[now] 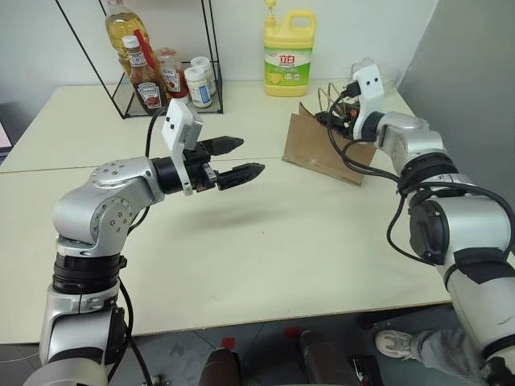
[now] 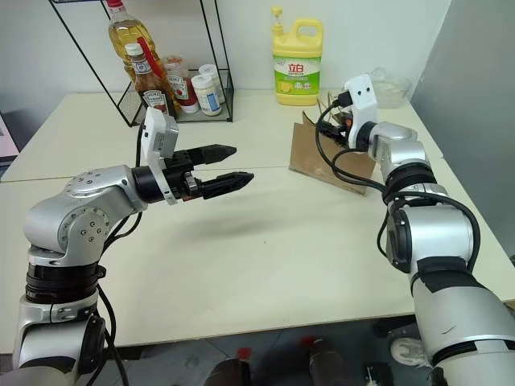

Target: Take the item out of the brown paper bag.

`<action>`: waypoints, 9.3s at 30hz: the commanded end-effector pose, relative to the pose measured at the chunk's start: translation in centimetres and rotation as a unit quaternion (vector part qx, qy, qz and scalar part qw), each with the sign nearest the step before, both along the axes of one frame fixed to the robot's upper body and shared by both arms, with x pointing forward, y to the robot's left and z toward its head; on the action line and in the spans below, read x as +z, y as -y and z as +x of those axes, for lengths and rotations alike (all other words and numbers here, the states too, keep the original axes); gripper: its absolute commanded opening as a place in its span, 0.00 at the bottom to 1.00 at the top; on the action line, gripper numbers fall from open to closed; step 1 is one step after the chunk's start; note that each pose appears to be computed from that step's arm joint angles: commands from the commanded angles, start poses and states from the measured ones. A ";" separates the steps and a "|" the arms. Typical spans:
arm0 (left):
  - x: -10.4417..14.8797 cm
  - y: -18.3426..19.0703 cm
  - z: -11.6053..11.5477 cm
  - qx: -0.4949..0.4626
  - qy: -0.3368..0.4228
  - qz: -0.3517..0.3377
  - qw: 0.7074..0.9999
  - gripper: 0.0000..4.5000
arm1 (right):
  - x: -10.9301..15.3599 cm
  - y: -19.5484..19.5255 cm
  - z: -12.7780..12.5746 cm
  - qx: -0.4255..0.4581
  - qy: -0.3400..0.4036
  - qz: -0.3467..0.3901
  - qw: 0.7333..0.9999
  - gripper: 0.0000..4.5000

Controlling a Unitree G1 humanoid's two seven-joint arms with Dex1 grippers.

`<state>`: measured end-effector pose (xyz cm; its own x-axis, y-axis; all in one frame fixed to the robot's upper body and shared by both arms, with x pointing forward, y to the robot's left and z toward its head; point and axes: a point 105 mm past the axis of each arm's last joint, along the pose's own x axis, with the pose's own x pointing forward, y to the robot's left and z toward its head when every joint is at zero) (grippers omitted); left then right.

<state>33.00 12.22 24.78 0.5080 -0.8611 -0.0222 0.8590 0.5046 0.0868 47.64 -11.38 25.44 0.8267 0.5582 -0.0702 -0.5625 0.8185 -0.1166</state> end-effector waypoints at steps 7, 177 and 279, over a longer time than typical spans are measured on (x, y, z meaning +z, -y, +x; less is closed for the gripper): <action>1.2 -0.1 -0.4 0.005 0.031 -0.006 0.999 1.00 | 2.8 -1.0 0.1 -0.008 0.037 0.025 0.999 0.46; 0.8 -12.8 -9.6 0.192 -0.008 0.043 0.980 1.00 | 0.6 -18.8 -11.2 0.493 -0.022 -0.005 0.870 0.03; 0.6 -11.9 -6.9 0.151 0.006 0.048 0.987 1.00 | 1.5 -13.6 -8.3 0.275 0.000 -0.016 0.961 0.88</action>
<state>26.10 24.22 24.68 0.7453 -0.6586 -0.1041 0.6667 0.7354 0.1209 39.92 2.20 25.12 0.4233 0.8951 -0.1401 -0.9056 0.4134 -0.0950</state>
